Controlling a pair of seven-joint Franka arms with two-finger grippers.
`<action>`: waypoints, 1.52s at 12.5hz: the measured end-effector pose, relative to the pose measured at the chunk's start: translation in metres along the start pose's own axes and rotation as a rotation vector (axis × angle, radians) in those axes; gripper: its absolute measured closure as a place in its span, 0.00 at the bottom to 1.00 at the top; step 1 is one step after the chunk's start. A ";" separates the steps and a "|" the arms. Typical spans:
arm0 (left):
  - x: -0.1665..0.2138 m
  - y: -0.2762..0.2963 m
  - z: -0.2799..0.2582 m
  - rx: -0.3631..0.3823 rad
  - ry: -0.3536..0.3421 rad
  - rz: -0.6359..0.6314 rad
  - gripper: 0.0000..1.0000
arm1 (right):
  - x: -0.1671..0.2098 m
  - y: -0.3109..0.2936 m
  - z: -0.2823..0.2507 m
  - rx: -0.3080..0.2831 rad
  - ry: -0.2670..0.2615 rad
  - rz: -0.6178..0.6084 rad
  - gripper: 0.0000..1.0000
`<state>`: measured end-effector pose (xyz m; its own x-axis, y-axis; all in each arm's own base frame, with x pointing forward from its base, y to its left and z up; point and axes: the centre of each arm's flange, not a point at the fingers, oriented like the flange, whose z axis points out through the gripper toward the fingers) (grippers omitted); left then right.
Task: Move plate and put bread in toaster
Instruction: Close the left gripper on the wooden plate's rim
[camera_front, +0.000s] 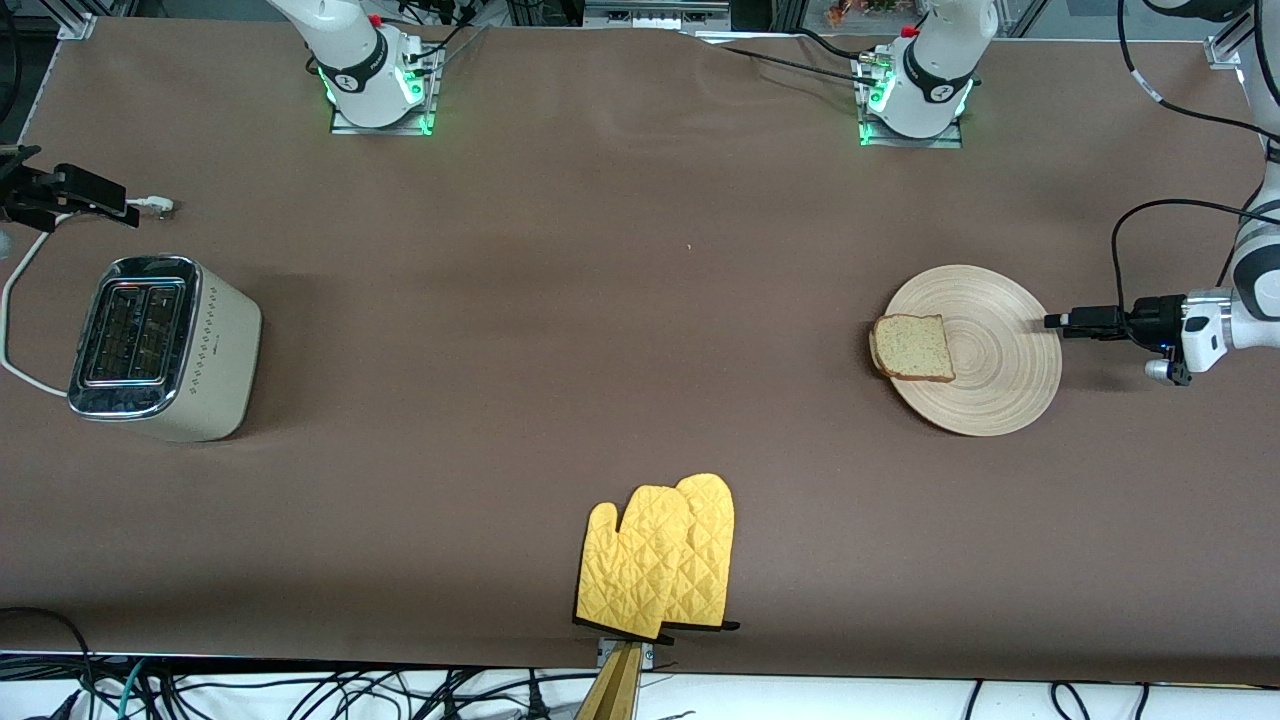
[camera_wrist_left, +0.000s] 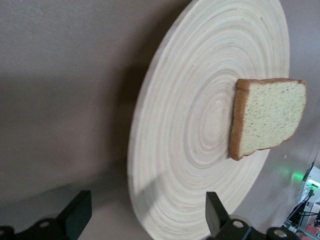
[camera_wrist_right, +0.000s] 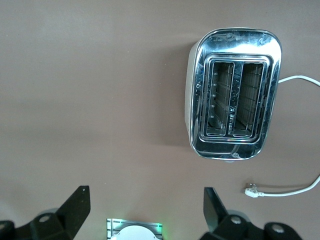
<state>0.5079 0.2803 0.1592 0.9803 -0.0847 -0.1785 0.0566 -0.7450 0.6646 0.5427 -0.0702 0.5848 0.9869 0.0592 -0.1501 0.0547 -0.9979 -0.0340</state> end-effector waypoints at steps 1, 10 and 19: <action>0.000 -0.007 0.002 -0.009 0.014 0.015 0.00 | 0.000 0.000 0.000 0.000 0.000 0.000 0.00; 0.009 -0.011 0.018 -0.101 0.101 -0.002 0.06 | 0.000 0.000 0.000 0.000 -0.001 0.000 0.00; 0.014 -0.014 0.033 -0.152 0.124 0.010 0.46 | 0.000 0.000 0.000 0.001 -0.004 0.000 0.00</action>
<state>0.5142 0.2679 0.1230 0.9962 -0.0029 -0.0870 0.0654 -0.6353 0.7695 0.5422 -0.0700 0.5845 0.9863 0.0594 -0.1540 0.0545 -0.9979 -0.0354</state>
